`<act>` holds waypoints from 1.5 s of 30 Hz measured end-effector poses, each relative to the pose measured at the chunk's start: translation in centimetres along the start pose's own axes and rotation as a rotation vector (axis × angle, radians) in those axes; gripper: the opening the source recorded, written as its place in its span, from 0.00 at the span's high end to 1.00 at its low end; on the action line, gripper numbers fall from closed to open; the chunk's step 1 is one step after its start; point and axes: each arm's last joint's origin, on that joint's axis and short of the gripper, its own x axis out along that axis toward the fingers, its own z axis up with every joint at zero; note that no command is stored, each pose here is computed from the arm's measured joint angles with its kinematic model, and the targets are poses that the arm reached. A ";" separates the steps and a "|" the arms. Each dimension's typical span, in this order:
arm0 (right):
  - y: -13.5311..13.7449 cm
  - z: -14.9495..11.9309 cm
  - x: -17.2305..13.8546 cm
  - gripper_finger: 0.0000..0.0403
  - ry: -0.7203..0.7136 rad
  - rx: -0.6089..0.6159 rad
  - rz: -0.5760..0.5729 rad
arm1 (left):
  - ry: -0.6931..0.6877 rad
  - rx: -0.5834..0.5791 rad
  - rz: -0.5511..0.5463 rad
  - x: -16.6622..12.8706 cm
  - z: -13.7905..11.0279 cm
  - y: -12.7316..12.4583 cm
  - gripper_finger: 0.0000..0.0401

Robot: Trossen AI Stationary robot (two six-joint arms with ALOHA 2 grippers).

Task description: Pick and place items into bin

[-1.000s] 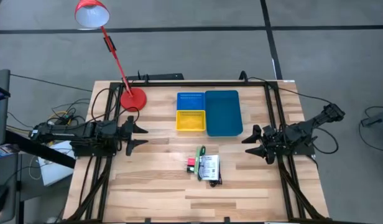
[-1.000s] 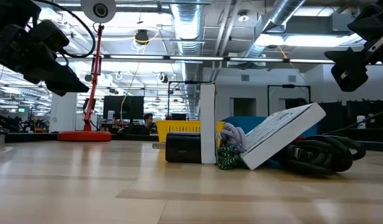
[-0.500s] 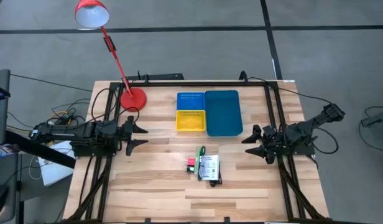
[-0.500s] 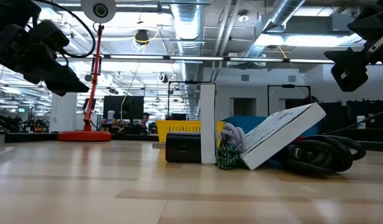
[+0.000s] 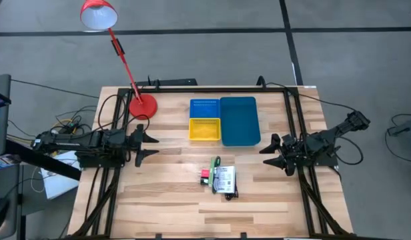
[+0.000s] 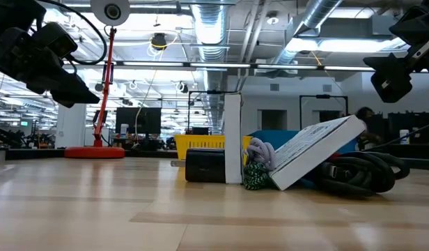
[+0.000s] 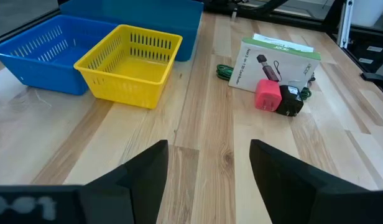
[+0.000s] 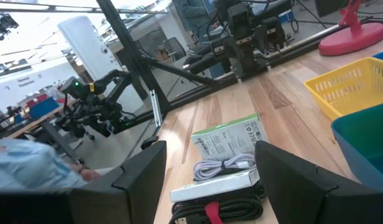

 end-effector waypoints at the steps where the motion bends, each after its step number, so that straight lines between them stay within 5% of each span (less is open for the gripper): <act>1: 0.0 0.0 0.0 0.41 0.000 0.000 0.000 | 0.000 0.000 0.000 0.0 0.0 0.0 0.46; 38: 0.0 0.0 0.0 0.41 0.000 -0.001 -0.001 | 0.000 0.000 0.000 0.0 0.0 0.0 0.46; 45: -0.4 0.2 0.1 0.41 -0.026 -0.076 -0.061 | 0.000 0.000 0.000 0.0 0.0 0.0 0.46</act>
